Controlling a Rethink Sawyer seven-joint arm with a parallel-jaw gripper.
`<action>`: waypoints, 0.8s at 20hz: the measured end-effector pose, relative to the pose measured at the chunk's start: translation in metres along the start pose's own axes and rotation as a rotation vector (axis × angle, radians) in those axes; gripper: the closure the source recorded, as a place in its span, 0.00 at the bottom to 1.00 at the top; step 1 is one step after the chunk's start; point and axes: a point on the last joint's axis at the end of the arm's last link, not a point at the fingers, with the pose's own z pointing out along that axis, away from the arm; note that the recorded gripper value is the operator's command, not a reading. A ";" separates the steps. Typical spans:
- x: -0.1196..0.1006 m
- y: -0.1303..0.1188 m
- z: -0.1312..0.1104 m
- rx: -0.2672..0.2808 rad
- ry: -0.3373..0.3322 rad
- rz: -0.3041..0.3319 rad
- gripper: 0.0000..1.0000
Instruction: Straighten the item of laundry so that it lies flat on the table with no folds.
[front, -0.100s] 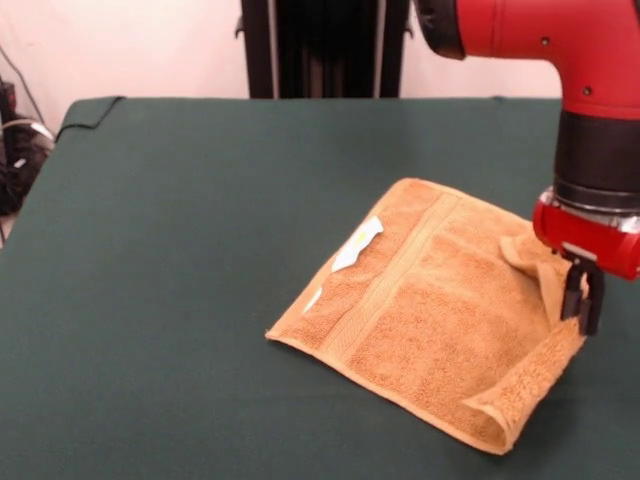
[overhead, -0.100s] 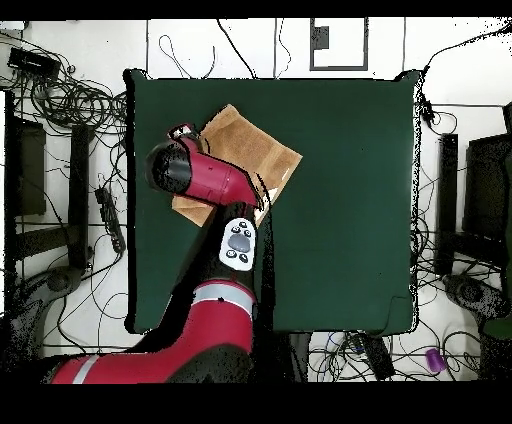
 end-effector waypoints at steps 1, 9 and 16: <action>0.000 0.000 0.000 0.000 0.000 0.001 1.00; 0.007 -0.002 -0.003 0.010 -0.031 -0.038 0.00; 0.020 0.003 -0.010 0.004 -0.038 -0.063 0.00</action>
